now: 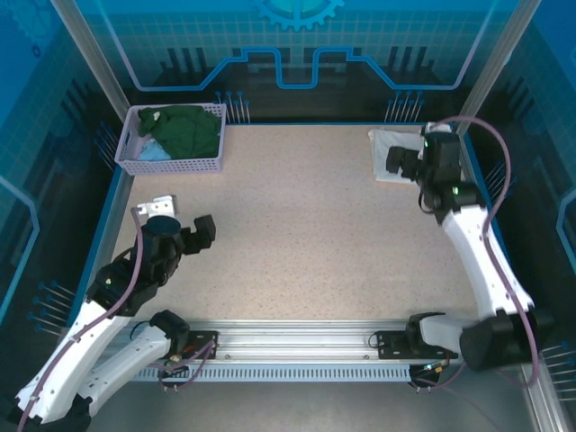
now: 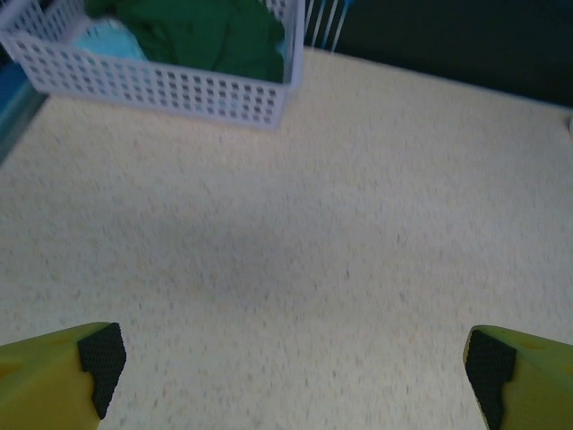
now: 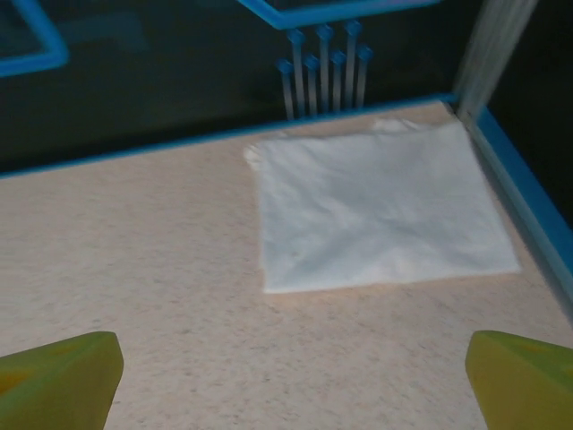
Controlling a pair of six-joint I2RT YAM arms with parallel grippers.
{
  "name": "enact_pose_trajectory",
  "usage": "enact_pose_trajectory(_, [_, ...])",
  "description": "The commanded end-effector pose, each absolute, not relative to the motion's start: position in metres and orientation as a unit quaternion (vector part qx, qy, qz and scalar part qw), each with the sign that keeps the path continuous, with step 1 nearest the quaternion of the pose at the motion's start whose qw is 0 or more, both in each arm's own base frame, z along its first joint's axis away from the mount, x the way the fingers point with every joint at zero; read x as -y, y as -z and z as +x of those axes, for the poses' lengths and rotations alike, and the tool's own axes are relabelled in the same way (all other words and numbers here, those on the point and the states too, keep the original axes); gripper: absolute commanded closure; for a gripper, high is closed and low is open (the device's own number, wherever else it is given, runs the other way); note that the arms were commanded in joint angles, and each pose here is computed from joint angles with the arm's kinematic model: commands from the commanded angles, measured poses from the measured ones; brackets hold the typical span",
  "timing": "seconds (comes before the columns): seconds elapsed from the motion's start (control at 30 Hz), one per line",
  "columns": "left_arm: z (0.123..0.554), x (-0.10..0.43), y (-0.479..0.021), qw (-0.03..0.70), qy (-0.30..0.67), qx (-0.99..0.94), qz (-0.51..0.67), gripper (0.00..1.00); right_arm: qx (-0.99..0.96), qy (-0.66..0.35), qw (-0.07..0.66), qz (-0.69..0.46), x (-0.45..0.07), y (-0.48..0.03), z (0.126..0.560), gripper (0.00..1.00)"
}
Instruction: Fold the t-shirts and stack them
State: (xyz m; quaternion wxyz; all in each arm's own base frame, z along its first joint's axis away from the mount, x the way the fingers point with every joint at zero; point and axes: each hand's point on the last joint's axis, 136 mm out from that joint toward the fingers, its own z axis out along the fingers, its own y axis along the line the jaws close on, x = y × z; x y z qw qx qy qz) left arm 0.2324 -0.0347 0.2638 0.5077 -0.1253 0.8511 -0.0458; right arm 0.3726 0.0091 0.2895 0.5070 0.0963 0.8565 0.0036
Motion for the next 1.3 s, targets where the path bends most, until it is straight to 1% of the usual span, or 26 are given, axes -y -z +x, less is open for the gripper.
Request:
enact_pose_trajectory(0.0, [0.265, 0.024, -0.311, 0.593, 0.031, -0.788, -0.162, 0.01, -0.816, -0.063, 0.572, 0.054, -0.035, -0.283, 0.372, 0.00])
enact_pose_trajectory(0.07, [0.284, 0.024, -0.317, 0.609, 0.035, -0.774, -0.170, 0.01, -0.817, -0.055, 0.571, 0.054, -0.032, -0.260, 0.365, 0.00])
enact_pose_trajectory(0.17, [0.310, -0.001, -0.299, 0.611, 0.021, -0.760, -0.221, 0.01, -0.823, -0.023, 0.566, 0.033, -0.026, -0.227, 0.366, 0.00])
enact_pose_trajectory(0.27, [0.333, -0.029, -0.264, 0.603, 0.009, -0.755, -0.257, 0.01, -0.823, -0.036, 0.566, -0.014, -0.038, -0.198, 0.381, 0.00])
enact_pose_trajectory(0.33, [0.346, -0.049, -0.227, 0.576, -0.018, -0.770, -0.274, 0.01, -0.830, -0.009, 0.557, -0.024, -0.036, -0.178, 0.391, 0.00])
enact_pose_trajectory(0.4, [0.352, -0.067, -0.185, 0.536, -0.033, -0.789, -0.298, 0.01, -0.848, 0.006, 0.528, -0.040, -0.035, -0.158, 0.399, 0.00])
enact_pose_trajectory(0.43, [0.352, -0.075, -0.168, 0.527, -0.046, -0.793, -0.302, 0.01, -0.860, 0.001, 0.509, -0.047, -0.037, -0.148, 0.402, 0.00])
enact_pose_trajectory(0.53, [0.347, -0.083, -0.131, 0.529, -0.054, -0.791, -0.303, 0.01, -0.890, -0.030, 0.451, -0.064, -0.042, -0.119, 0.405, 0.00])
enact_pose_trajectory(0.63, [0.360, -0.073, -0.121, 0.524, -0.056, -0.815, -0.241, 0.01, -0.895, -0.049, 0.438, -0.062, -0.033, -0.097, 0.406, 0.00])
enact_pose_trajectory(0.73, [0.372, -0.066, -0.102, 0.511, -0.034, -0.831, -0.216, 0.01, -0.871, -0.139, 0.466, -0.071, -0.040, -0.102, 0.406, 0.00])
enact_pose_trajectory(0.8, [0.378, -0.061, -0.104, 0.520, -0.019, -0.830, -0.202, 0.01, -0.869, -0.125, 0.470, -0.090, -0.046, -0.101, 0.406, 0.00])
enact_pose_trajectory(0.9, [0.382, -0.057, -0.107, 0.536, -0.010, -0.824, -0.182, 0.01, -0.865, -0.055, 0.480, -0.135, -0.060, -0.099, 0.407, 0.00])
enact_pose_trajectory(0.93, [0.384, -0.056, -0.112, 0.551, -0.001, -0.815, -0.177, 0.01, -0.855, -0.032, 0.495, -0.151, -0.065, -0.099, 0.407, 0.00])
enact_pose_trajectory(0.97, [0.385, -0.054, -0.111, 0.563, 0.015, -0.807, -0.177, 0.01, -0.855, -0.024, 0.496, -0.148, -0.064, -0.099, 0.407, 0.00])
enact_pose_trajectory(1.0, [0.387, -0.054, -0.109, 0.568, 0.025, -0.805, -0.170, 0.01, -0.854, -0.028, 0.500, -0.143, -0.062, -0.100, 0.406, 0.00])
enact_pose_trajectory(1.03, [0.387, -0.052, -0.106, 0.552, 0.028, -0.816, -0.171, 0.01, -0.851, -0.026, 0.508, -0.132, -0.057, -0.101, 0.405, 0.00])
enact_pose_trajectory(1.1, [0.390, -0.049, -0.108, 0.558, 0.040, -0.813, -0.160, 0.01, -0.841, -0.031, 0.526, -0.123, -0.052, -0.105, 0.400, 0.00])
enact_pose_trajectory(1.2, [0.383, -0.040, -0.113, 0.583, 0.050, -0.800, -0.136, 0.01, -0.824, -0.024, 0.554, -0.118, -0.050, -0.107, 0.391, 0.00])
enact_pose_trajectory(1.27, [0.378, -0.035, -0.115, 0.599, 0.040, -0.790, -0.124, 0.01, -0.808, -0.020, 0.579, -0.107, -0.046, -0.109, 0.382, 0.00])
